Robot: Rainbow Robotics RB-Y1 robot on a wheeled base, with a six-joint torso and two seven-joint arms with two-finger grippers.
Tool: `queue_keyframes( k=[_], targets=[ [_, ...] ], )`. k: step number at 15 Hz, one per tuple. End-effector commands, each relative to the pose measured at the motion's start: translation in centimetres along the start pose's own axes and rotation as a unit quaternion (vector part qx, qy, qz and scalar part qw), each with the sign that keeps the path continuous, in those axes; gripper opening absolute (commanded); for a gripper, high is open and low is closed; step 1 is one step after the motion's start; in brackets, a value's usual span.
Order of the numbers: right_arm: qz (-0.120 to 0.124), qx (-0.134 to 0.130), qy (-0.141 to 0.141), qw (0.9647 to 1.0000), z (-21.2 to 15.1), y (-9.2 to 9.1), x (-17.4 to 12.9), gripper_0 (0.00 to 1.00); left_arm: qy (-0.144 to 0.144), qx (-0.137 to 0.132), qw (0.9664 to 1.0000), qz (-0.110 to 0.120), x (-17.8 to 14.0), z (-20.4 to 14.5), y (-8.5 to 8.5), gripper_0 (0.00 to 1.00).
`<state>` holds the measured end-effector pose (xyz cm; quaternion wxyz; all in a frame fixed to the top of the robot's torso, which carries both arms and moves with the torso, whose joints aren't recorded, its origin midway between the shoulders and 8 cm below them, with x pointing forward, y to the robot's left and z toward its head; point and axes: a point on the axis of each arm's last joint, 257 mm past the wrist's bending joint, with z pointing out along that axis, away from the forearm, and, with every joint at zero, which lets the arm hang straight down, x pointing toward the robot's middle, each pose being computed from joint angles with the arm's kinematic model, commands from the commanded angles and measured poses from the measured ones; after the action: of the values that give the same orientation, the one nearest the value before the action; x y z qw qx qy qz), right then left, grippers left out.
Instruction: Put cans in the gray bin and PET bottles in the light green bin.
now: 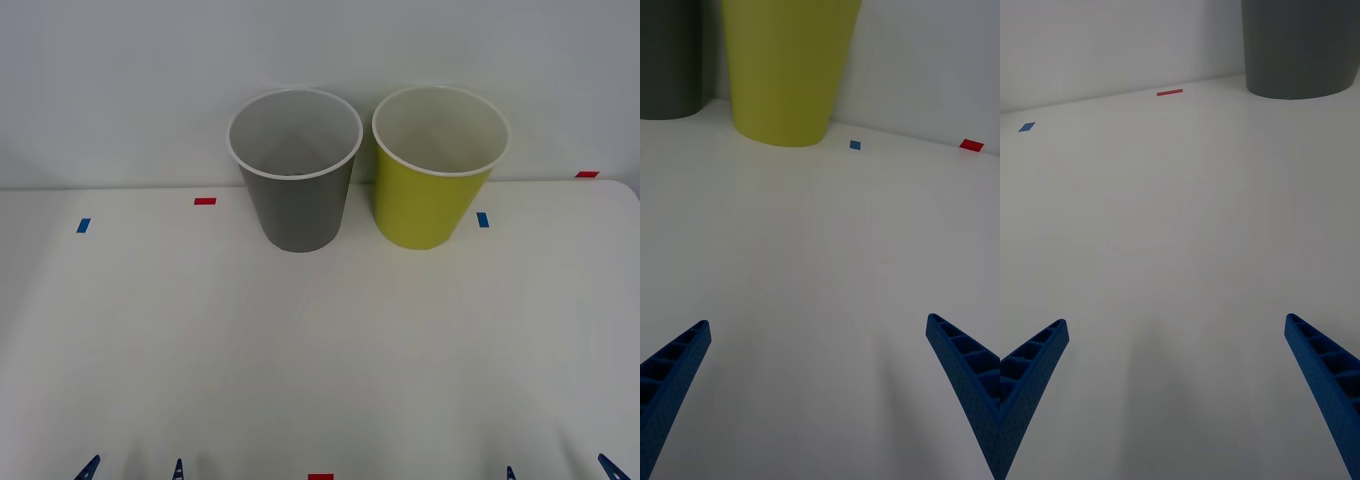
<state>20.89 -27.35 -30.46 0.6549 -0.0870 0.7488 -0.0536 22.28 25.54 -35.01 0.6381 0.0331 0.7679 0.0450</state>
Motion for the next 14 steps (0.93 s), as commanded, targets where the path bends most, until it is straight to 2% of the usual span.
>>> queue_keyframes(
  k=[1,14],
  targets=[
    [0.000,0.000,0.000,1.0000,0.00,0.00,0.00,1.00,0.000,0.000,1.0000,0.000,0.00,0.00,0.00,1.00],
    [0.000,0.000,0.000,1.0000,0.00,0.00,0.00,1.00,0.000,0.000,1.0000,0.000,0.00,0.00,0.00,1.00]
  ],
)
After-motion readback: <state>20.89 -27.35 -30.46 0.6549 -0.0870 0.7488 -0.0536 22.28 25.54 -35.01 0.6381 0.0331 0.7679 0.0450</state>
